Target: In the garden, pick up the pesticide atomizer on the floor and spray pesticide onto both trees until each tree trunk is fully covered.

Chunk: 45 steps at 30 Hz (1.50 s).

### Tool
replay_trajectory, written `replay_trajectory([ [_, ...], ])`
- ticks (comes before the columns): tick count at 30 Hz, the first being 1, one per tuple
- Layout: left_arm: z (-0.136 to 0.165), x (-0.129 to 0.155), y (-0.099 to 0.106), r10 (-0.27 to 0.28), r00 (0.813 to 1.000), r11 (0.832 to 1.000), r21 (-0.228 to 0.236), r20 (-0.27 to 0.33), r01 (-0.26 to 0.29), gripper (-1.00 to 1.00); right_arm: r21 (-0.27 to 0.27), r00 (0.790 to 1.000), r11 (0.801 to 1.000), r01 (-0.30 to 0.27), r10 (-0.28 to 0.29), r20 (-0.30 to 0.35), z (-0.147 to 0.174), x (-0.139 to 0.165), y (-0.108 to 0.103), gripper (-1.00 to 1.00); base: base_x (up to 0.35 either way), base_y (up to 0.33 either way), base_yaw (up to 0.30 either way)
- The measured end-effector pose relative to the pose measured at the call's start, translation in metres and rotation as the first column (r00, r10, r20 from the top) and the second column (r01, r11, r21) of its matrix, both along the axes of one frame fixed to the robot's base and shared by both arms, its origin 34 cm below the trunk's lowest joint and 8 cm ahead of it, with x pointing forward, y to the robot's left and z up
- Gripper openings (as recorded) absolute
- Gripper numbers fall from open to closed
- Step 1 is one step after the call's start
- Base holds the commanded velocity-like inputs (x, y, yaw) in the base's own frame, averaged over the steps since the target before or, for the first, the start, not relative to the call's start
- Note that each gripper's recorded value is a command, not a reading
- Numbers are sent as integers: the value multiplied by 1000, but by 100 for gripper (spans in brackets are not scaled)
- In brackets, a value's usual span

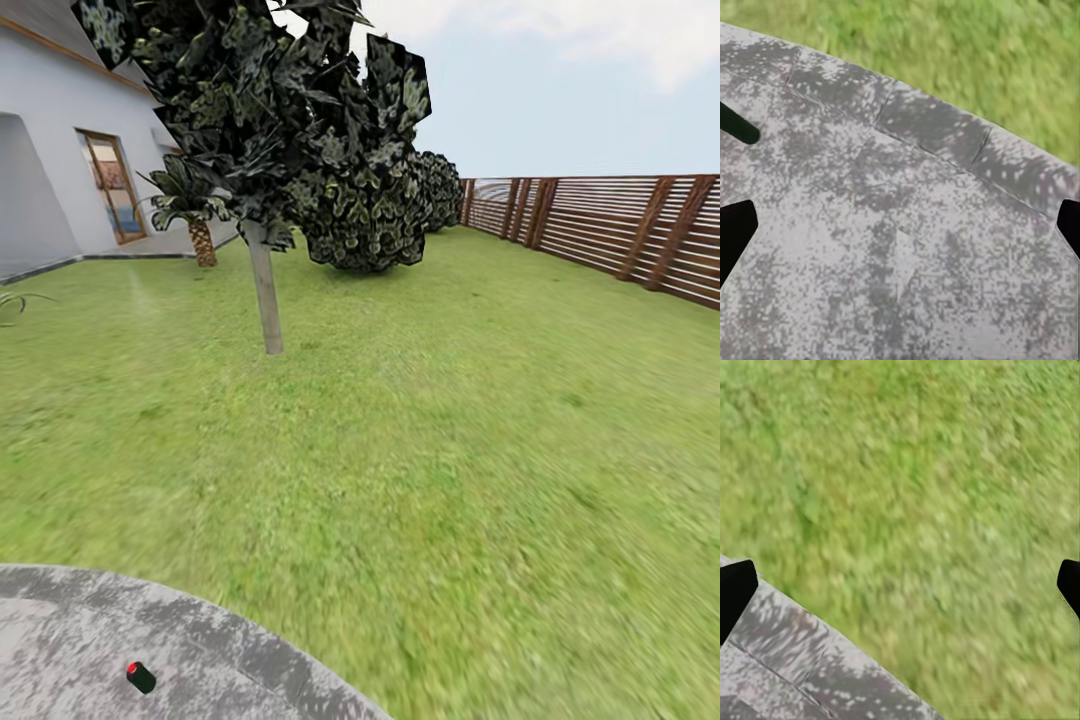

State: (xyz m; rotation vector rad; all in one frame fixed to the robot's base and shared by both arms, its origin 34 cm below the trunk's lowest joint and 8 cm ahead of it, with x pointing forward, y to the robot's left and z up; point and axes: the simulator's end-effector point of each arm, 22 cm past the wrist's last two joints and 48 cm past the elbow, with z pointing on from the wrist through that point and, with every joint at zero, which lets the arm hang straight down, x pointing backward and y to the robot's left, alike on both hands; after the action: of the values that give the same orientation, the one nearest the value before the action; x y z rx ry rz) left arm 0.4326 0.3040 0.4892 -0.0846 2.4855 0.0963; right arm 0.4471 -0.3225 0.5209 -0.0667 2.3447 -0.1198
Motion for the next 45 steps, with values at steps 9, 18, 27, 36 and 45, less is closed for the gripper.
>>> replay_trajectory([
  [9, -3, -3, 0, 2, 1000, 1000, 0, -10, -2, 100, 0, 1000, 1000, 0, 0, -9, -3, -3, 0, 100, 287, -153, 0],
  [18, -3, -3, 0, 2, 1000, 1000, 0, -10, -2, 100, 1, 1000, 1000, -1, 1, -10, -3, -3, 0, 100, 278, -166, 0],
  [27, -3, -3, 0, 2, 1000, 1000, 0, -10, -2, 100, 2, 1000, 1000, -1, 1, -10, -3, -3, 1, 100, 278, -166, 0],
  [36, -3, -3, 0, 0, 1000, 1000, 0, -11, 0, 100, 2, 1000, 1000, 0, 0, -11, -3, -3, 1, 100, 278, -166, 39],
  [45, -3, -3, 0, 2, 1000, 1000, 0, -10, -2, 100, 2, 1000, 1000, -1, 1, -10, -3, -3, 1, 100, 278, -166, 221],
])
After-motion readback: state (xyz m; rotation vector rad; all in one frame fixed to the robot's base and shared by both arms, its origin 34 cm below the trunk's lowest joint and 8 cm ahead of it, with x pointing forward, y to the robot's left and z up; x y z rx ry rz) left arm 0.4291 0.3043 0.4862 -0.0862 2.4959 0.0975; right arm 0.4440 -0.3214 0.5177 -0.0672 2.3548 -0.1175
